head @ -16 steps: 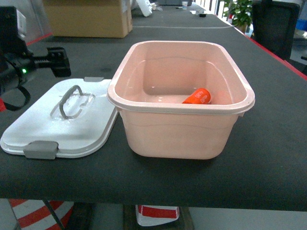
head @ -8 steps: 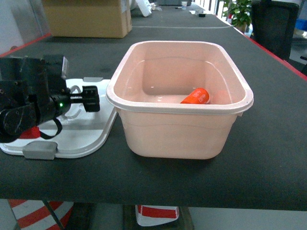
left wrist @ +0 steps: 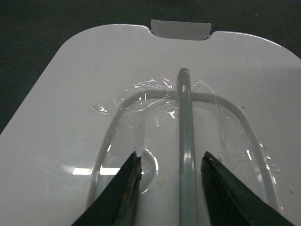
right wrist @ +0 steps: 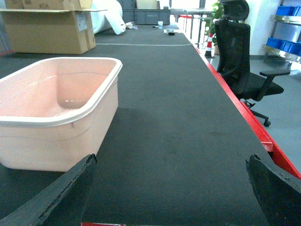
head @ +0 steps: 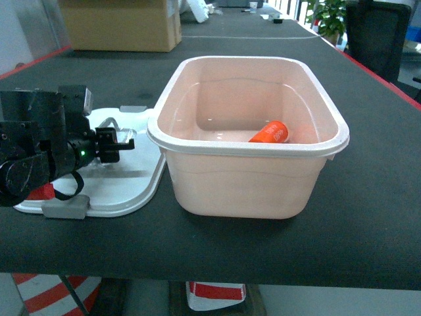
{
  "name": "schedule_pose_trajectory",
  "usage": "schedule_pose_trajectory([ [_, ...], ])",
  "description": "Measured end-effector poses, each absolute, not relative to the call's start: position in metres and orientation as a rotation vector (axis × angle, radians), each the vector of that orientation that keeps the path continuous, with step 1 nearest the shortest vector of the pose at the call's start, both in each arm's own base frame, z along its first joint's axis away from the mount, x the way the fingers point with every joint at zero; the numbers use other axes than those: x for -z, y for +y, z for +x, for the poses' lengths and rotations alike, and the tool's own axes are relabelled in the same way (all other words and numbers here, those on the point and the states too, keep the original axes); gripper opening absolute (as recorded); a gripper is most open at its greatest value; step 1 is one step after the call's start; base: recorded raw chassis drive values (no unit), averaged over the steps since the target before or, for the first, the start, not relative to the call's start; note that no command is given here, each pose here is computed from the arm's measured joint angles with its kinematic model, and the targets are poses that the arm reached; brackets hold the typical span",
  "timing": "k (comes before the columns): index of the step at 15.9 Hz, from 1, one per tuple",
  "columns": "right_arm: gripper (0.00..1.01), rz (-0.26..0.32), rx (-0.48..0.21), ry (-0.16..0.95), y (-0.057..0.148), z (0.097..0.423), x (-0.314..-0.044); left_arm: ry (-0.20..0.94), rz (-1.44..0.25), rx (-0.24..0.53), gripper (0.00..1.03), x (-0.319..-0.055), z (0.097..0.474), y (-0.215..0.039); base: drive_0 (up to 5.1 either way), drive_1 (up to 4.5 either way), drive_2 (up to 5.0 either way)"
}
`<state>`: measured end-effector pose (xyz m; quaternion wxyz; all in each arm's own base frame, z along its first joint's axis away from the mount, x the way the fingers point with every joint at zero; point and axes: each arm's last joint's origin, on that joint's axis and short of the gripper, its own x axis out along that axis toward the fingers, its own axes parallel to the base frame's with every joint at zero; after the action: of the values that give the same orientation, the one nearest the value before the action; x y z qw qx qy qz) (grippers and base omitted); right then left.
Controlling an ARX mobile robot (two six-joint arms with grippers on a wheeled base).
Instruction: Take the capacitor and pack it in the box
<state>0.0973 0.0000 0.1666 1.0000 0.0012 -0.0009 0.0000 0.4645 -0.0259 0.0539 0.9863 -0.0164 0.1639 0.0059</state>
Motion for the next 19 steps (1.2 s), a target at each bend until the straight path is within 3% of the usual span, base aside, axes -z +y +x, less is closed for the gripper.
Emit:
schedule_pose_trajectory([
  [3,0.98,0.002,0.0,-0.002,0.0,0.097,-0.167,0.328,-0.034,-0.006,0.07,-0.054,0.464,-0.028,0.0,0.0,0.0],
  [4,0.98,0.003,0.0,-0.002,0.0,0.097,-0.167,0.325,-0.032,-0.009,0.02,-0.054,0.464,-0.028,0.0,0.0,0.0],
  [8,0.98,0.002,0.0,-0.002,0.0,0.097,-0.167,0.312,-0.024,-0.028,0.02,-0.056,0.465,-0.028,0.0,0.0,0.0],
  [9,0.98,0.002,0.0,-0.002,0.0,0.097,-0.167,0.307,-0.019,-0.074,0.02,-0.067,0.465,-0.018,0.0,0.0,0.0],
  [12,0.98,0.002,0.0,-0.002,0.0,0.097,-0.167,0.266,-0.023,-0.114,0.02,-0.107,0.467,-0.003,0.0,0.0,0.0],
  [15,0.98,0.002,0.0,-0.002,0.0,0.097,-0.167,0.162,-0.014,-0.144,0.02,-0.177,0.479,0.011,0.0,0.0,0.0],
  [17,0.98,0.002,0.0,-0.001,0.0,0.097,-0.167,0.161,-0.013,-0.119,0.02,-0.204,0.481,-0.002,0.0,0.0,0.0],
  [19,0.98,0.003,0.0,-0.002,0.0,0.097,-0.167,0.151,-0.028,-0.08,0.02,-0.219,0.483,-0.033,0.0,0.0,0.0],
])
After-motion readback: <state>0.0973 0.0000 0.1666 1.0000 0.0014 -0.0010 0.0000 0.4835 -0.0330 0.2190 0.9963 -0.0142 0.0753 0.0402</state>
